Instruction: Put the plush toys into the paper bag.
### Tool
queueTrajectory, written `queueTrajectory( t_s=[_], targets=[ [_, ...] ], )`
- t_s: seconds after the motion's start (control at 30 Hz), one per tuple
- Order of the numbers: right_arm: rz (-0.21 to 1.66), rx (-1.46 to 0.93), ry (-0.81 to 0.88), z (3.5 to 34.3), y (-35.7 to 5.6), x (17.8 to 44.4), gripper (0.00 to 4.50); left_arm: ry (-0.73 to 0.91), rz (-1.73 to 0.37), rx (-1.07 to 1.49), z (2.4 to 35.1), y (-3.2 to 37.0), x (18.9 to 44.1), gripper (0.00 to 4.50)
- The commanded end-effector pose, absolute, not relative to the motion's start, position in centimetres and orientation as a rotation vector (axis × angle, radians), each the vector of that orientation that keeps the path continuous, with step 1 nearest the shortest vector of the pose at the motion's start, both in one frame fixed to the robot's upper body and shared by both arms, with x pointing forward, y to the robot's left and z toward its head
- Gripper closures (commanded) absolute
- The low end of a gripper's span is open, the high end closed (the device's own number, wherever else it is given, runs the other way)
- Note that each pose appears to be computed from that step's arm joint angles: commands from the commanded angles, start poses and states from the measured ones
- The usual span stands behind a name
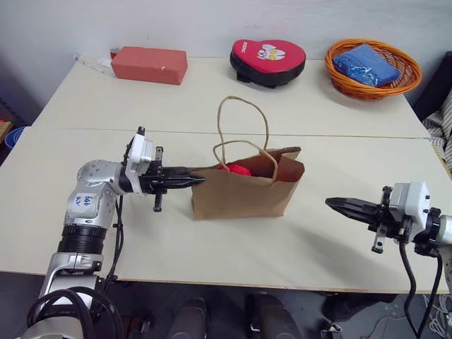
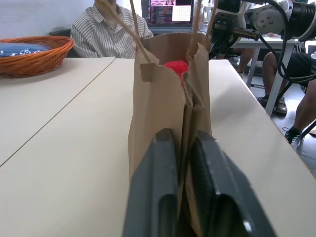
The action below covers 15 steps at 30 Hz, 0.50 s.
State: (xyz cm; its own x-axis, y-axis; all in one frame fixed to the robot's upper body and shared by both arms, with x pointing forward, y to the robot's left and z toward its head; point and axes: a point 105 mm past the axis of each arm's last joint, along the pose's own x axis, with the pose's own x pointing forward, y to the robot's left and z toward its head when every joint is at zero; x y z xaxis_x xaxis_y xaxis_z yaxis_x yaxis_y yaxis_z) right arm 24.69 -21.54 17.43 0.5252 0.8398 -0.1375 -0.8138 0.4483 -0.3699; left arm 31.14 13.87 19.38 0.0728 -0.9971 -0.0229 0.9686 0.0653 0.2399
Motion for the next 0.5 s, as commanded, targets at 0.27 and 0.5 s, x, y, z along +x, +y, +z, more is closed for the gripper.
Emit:
queueTrajectory(
  t_s=[0.27,0.5],
  targets=[
    [1.040,-0.483,-0.059,18.4,-24.2,24.5,2.68,-0.051,-1.155,0.365,19.3,21.4,29.0,0.55],
    [1.047,-0.560,-0.048,17.9,-26.0,24.5,0.37,0.048,-0.978,0.510,17.4,26.5,26.4,0.00]
  ],
)
